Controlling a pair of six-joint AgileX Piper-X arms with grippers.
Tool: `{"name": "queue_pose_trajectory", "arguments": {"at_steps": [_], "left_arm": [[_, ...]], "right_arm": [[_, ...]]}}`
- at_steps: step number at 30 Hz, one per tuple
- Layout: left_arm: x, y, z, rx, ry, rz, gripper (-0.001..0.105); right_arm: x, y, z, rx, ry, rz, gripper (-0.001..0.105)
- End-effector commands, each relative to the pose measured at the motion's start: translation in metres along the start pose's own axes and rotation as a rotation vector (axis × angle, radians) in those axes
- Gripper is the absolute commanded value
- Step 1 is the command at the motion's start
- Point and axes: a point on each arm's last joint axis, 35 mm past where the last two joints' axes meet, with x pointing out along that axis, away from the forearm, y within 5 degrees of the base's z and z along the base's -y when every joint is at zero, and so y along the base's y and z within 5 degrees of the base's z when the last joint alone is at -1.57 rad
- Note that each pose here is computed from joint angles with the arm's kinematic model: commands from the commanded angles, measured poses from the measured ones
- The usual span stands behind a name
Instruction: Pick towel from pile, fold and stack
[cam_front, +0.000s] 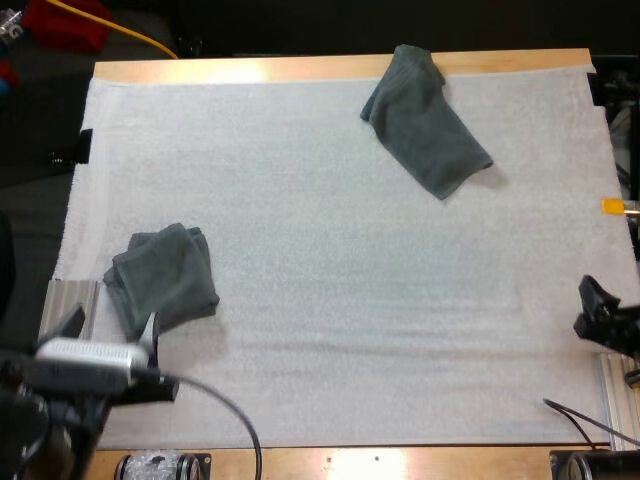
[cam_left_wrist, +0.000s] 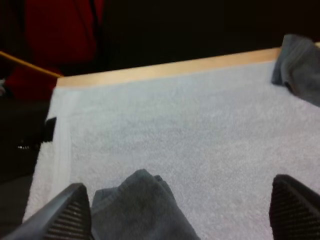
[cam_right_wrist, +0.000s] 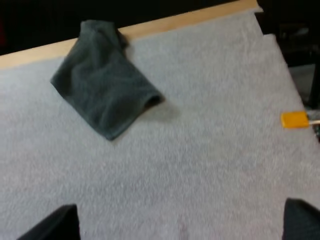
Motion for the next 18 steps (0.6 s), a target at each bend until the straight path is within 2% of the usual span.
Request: {"name": "queue_pose_trajectory", "arguments": {"at_steps": [1,12,18], "left_arm": [[-0.005,0.0,-0.002,-0.003,-0.004,-0.005,0.07],[-0.054,0.001,-0.041,0.001,-0.061,-0.012,0.07],[-0.074,0.002,-0.061,0.003,-0.088,-0.015,0.07]], "right_arm": [[-0.007,0.0,-0.002,-0.011,-0.016,-0.01,0.078],[-0.048,0.004,-0.029,-0.014,-0.151,-0.026,0.077],[-0.058,0.006,-0.049,-0.014,-0.172,-0.028,0.077]]}}
